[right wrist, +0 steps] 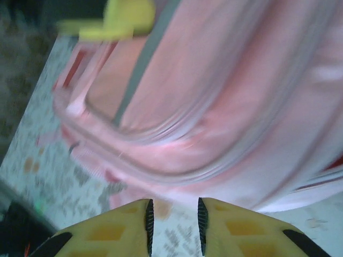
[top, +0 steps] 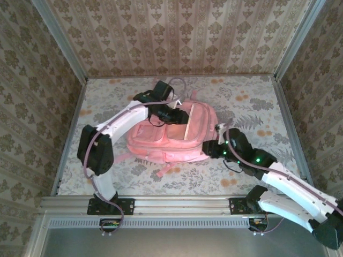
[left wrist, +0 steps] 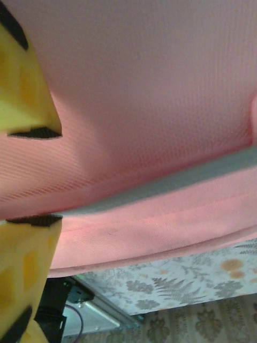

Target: Pack the student bag

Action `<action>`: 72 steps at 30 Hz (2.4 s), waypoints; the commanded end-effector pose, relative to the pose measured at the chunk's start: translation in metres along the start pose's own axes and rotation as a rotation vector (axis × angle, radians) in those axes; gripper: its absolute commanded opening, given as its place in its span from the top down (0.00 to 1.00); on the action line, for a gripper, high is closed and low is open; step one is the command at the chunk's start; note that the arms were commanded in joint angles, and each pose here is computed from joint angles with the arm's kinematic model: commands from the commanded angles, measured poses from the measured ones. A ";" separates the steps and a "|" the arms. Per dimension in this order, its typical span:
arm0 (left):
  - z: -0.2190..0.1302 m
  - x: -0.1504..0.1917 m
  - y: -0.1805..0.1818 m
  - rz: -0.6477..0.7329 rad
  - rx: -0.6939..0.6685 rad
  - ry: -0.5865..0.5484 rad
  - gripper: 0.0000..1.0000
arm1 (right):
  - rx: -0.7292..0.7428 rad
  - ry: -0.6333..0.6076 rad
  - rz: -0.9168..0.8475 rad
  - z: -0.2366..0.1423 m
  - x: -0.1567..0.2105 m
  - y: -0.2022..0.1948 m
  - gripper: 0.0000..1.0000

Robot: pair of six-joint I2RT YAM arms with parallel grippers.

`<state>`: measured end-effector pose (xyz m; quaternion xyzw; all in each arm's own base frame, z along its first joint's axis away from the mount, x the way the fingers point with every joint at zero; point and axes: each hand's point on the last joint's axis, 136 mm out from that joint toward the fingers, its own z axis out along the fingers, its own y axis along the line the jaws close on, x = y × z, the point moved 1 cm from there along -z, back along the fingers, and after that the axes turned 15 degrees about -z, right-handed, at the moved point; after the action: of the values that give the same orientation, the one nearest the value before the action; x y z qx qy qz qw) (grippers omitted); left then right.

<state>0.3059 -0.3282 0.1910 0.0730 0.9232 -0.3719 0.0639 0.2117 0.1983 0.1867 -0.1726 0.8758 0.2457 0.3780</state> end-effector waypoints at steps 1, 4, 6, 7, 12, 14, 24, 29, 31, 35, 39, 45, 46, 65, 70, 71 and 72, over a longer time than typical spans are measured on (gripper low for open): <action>-0.067 -0.011 -0.005 0.001 0.016 -0.169 0.49 | -0.060 0.045 -0.088 0.016 0.009 0.037 0.69; -0.100 -0.007 0.007 -0.070 0.035 -0.247 0.47 | -0.067 0.115 -0.174 0.040 0.033 0.071 0.63; -0.113 0.001 0.014 -0.116 0.058 -0.288 0.46 | -0.035 0.132 -0.226 0.054 0.046 0.084 0.58; -0.125 -0.002 0.025 -0.158 0.058 -0.331 0.45 | -0.015 0.123 -0.246 0.061 0.050 0.090 0.57; -0.149 0.010 0.045 -0.215 0.026 -0.424 0.44 | 0.120 -0.039 -0.319 0.087 0.060 0.103 0.52; -0.152 0.015 0.051 -0.236 0.020 -0.438 0.44 | 0.183 -0.061 -0.325 0.097 0.065 0.103 0.52; -0.170 0.027 0.065 -0.286 0.062 -0.506 0.44 | 0.324 -0.033 -0.207 0.137 0.089 0.094 0.53; -0.176 0.029 0.066 -0.296 0.076 -0.515 0.44 | 0.363 -0.009 -0.187 0.150 0.092 0.096 0.48; -0.179 0.030 0.066 -0.302 0.081 -0.522 0.44 | 0.371 0.005 -0.160 0.154 0.098 0.093 0.48; -0.181 0.030 0.067 -0.315 0.096 -0.531 0.44 | 0.372 0.018 -0.123 0.159 0.106 0.091 0.48; -0.184 0.031 0.067 -0.319 0.101 -0.534 0.44 | 0.382 0.032 -0.101 0.163 0.113 0.087 0.49; -0.184 0.032 0.070 -0.328 0.105 -0.540 0.44 | 0.375 0.052 -0.063 0.175 0.119 0.076 0.50; -0.182 0.032 0.072 -0.333 0.105 -0.539 0.44 | 0.370 0.048 -0.068 0.177 0.118 0.076 0.51; -0.133 0.116 0.137 -0.657 -0.055 -0.438 0.36 | 0.263 0.034 -0.247 0.161 0.101 0.105 1.00; -0.119 0.154 0.157 -0.800 -0.041 -0.439 0.34 | 0.196 0.022 -0.274 0.155 0.094 0.115 1.00; -0.115 0.159 0.161 -0.826 -0.029 -0.440 0.34 | 0.184 0.022 -0.277 0.154 0.093 0.117 1.00; -0.110 0.163 0.167 -0.857 -0.025 -0.447 0.34 | 0.177 0.024 -0.282 0.154 0.093 0.118 1.00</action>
<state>0.1815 -0.1253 0.1516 -0.3276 0.8573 -0.3737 0.1343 0.1887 0.3560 0.0434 -0.2399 0.8793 0.0700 0.4055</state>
